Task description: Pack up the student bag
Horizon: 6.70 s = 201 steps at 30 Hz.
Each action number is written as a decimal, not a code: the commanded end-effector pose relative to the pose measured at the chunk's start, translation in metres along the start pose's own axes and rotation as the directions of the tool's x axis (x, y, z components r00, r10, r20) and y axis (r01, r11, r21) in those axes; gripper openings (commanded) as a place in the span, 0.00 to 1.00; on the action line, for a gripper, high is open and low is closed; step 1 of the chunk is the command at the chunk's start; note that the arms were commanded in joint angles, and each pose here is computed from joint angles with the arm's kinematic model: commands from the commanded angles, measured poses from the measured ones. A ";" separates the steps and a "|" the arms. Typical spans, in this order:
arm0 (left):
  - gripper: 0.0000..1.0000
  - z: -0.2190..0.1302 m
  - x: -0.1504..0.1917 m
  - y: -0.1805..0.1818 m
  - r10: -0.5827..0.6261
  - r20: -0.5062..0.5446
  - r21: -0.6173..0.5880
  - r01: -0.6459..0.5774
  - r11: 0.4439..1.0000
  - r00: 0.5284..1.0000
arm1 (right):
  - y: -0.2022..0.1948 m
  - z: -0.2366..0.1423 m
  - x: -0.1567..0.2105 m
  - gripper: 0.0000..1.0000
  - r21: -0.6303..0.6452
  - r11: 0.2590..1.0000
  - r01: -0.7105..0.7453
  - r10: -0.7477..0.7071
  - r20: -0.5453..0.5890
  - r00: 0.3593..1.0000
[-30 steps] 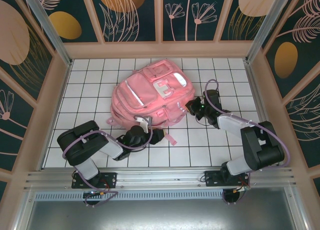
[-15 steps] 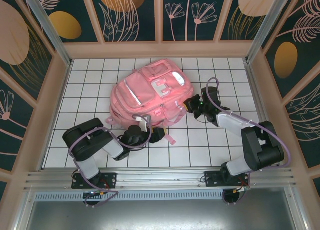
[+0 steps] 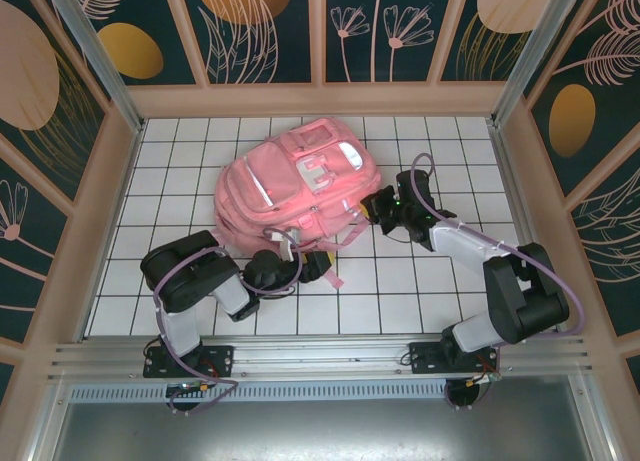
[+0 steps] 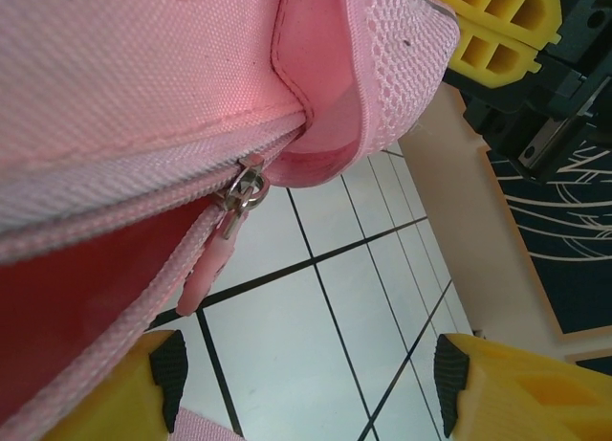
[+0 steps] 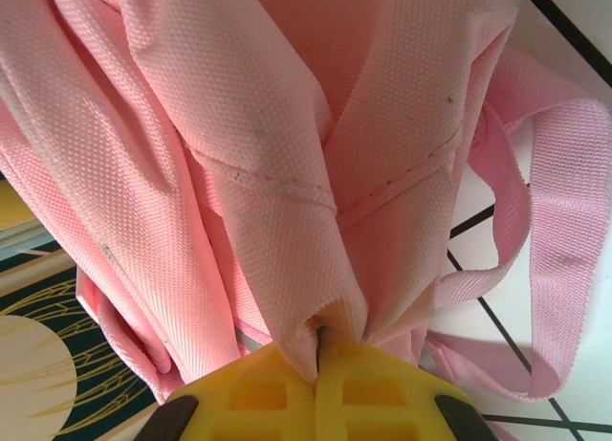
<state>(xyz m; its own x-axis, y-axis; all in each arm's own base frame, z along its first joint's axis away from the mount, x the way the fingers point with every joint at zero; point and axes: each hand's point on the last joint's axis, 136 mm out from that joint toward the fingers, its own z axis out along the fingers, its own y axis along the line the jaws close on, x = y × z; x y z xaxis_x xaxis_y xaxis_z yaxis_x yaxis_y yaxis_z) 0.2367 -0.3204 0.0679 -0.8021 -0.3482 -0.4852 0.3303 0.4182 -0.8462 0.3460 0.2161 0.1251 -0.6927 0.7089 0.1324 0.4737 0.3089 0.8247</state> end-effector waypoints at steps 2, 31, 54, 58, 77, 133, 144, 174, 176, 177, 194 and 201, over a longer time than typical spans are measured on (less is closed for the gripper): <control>0.71 0.003 -0.014 -0.009 -0.038 0.052 0.039 0.036 0.999 0.998 | 0.065 -0.017 0.014 0.00 -0.173 0.985 0.025 -0.030 -0.025 0.999; 0.49 0.006 -0.040 0.006 -0.120 0.174 0.057 0.111 0.992 0.977 | 0.080 -0.025 0.028 0.00 -0.213 0.977 0.011 -0.018 -0.028 0.999; 0.00 -0.006 -0.028 0.008 0.106 0.063 -0.057 -0.103 0.993 0.992 | 0.036 -0.011 -0.009 0.00 -0.011 0.992 0.127 -0.126 0.088 0.988; 0.00 -0.006 -0.021 0.024 0.141 -0.014 -0.164 -0.141 0.976 0.990 | 0.027 -0.016 -0.027 0.00 0.048 0.986 0.160 -0.165 0.142 0.976; 0.00 -0.047 -0.011 0.059 0.220 -0.233 -0.447 -0.305 0.841 0.947 | -0.003 -0.015 -0.091 0.00 0.296 0.930 0.218 -0.292 0.236 0.927; 0.00 -0.012 0.030 -0.045 0.305 -0.424 -0.160 -0.402 0.901 0.853 | -0.073 -0.002 0.018 0.00 0.081 0.965 0.251 -0.257 0.063 0.964; 0.00 -0.038 0.020 -0.021 0.324 -0.417 -0.287 -0.461 0.840 0.849 | -0.076 -0.036 -0.034 0.00 0.210 0.941 0.265 -0.305 0.191 0.933; 0.00 -0.047 0.025 -0.017 0.332 -0.426 -0.271 -0.468 0.841 0.842 | -0.036 -0.055 -0.144 0.00 0.366 0.878 0.307 -0.421 0.289 0.860; 0.00 -0.044 0.027 -0.020 0.333 -0.431 -0.254 -0.467 0.847 0.838 | -0.030 -0.044 -0.147 0.00 0.359 0.873 0.330 -0.433 0.257 0.864; 0.00 -0.042 0.028 -0.021 0.333 -0.437 -0.246 -0.467 0.849 0.836 | -0.023 -0.037 -0.146 0.01 0.330 0.874 0.356 -0.440 0.231 0.868; 0.00 0.015 0.023 -0.064 0.350 -0.416 -0.105 -0.426 0.898 0.839 | 0.029 -0.010 -0.116 0.47 0.337 0.779 0.529 -0.594 0.125 0.795; 0.00 0.016 0.024 -0.067 0.357 -0.407 -0.083 -0.423 0.902 0.841 | 0.013 -0.062 -0.060 0.50 0.247 0.865 0.436 -0.482 0.170 0.860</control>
<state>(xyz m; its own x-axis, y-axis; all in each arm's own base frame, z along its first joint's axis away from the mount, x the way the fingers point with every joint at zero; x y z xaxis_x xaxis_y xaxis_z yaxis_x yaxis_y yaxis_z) 0.2067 -0.3534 0.0912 -0.7880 0.2010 -0.5820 0.5451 0.6673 -0.5075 0.3888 0.1311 0.1611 -0.7303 0.5261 -0.4358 0.2100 0.7799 0.5896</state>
